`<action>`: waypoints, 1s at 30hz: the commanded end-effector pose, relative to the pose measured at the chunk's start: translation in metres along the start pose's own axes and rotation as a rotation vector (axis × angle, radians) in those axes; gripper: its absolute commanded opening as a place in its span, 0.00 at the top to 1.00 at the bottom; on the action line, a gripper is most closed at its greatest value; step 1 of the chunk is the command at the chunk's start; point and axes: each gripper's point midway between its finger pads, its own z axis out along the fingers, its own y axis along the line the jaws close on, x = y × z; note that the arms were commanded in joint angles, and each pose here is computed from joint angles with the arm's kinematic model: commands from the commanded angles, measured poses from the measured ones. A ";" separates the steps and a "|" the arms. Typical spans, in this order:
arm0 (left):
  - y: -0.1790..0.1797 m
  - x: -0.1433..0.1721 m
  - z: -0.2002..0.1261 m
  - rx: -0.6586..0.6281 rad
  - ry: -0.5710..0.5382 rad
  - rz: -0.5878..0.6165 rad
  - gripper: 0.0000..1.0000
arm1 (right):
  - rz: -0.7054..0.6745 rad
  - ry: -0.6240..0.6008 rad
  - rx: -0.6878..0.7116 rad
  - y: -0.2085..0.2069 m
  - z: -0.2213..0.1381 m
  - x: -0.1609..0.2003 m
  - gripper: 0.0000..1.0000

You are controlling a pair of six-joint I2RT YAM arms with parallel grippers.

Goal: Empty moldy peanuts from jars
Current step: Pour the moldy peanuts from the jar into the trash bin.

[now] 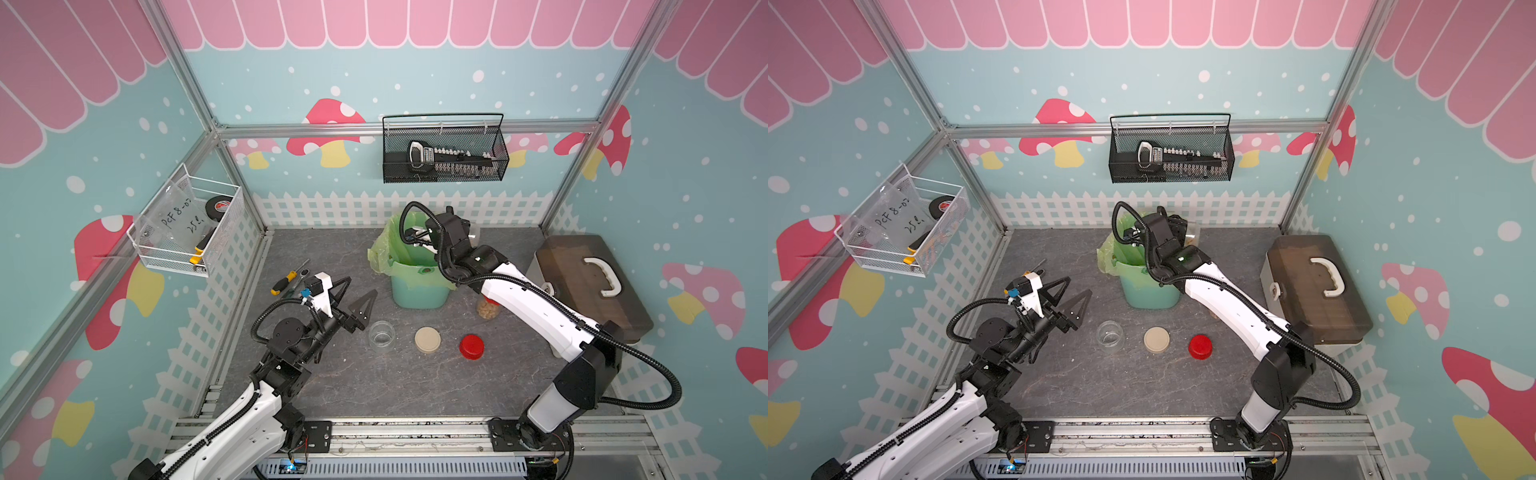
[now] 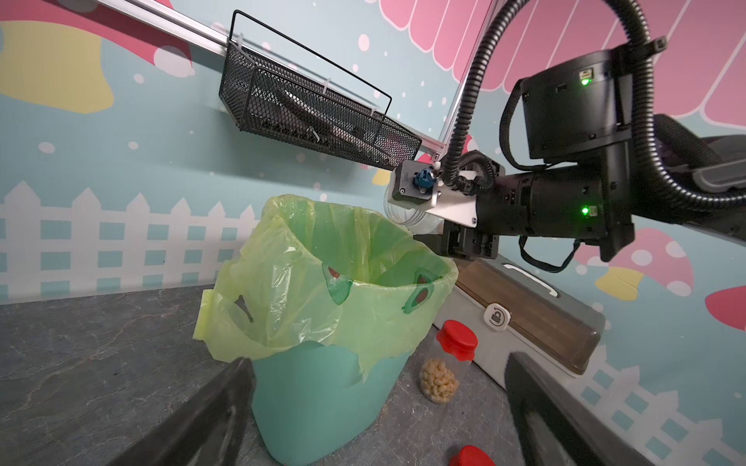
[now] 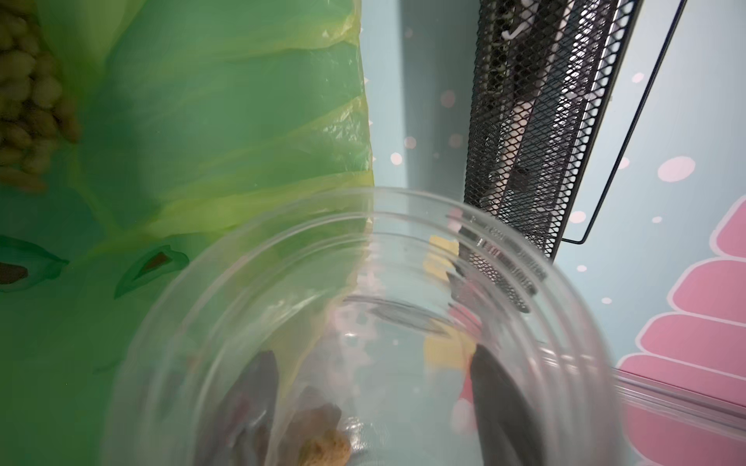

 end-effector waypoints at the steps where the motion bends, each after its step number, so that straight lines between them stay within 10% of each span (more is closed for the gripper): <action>1: -0.002 -0.004 -0.002 0.011 -0.018 -0.011 0.05 | -0.052 0.072 0.078 -0.016 0.002 0.007 0.45; 30: 0.052 -0.002 -0.018 -0.266 -0.042 -0.047 0.01 | -0.261 0.191 0.126 -0.006 0.013 0.002 0.45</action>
